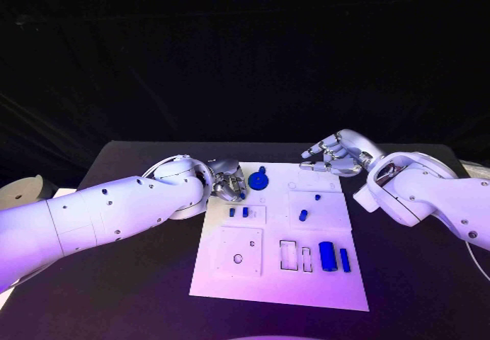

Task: Assemble the parts on the task board

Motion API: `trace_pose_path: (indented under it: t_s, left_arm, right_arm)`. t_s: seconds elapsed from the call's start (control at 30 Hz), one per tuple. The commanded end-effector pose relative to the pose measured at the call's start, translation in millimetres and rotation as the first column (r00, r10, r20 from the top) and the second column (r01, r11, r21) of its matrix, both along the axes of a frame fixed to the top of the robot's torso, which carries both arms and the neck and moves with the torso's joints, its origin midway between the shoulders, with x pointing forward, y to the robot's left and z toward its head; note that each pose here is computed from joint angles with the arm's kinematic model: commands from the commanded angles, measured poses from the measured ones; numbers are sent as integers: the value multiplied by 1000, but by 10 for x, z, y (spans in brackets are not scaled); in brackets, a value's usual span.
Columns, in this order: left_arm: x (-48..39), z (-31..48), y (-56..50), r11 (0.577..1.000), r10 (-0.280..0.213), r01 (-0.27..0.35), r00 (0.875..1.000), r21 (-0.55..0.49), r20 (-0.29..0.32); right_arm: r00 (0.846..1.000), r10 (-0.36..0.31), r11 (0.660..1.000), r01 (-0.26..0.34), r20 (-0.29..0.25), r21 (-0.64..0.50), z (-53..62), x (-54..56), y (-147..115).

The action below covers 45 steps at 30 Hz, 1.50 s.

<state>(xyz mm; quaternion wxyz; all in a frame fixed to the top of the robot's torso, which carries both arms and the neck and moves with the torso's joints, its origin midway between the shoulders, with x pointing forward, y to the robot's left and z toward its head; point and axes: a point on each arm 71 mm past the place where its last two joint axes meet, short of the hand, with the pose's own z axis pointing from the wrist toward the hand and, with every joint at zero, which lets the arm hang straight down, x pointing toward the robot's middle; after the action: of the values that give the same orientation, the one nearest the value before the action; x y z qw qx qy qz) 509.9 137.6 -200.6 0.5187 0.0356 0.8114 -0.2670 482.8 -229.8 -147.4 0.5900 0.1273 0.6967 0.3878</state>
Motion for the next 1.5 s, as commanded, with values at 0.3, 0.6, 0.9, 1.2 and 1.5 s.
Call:
trace_pose_path:
  t_s: [0.3,0.6,0.9,1.2,1.5]
  left_arm:
    - [0,-39,-7,1000,-2,3,1000,28,-25]
    - [8,-47,9,1000,8,-7,1000,28,-26]
    - [10,-48,17,1000,12,-12,1000,26,-24]
    - [23,-51,104,999,37,-37,999,27,-27]
    - [23,34,358,992,91,-90,996,-89,7]
  right_arm:
    - [1000,15,1000,-15,-2,-5,-5,-7,17]
    - [1000,13,1000,-13,-1,-5,-4,-7,11]
    - [1000,12,1000,-12,-1,-5,-4,-7,8]
    - [1000,1,1000,-1,-15,-18,-22,11,-30]
    - [1000,-2,991,2,5,-130,-56,54,-139]
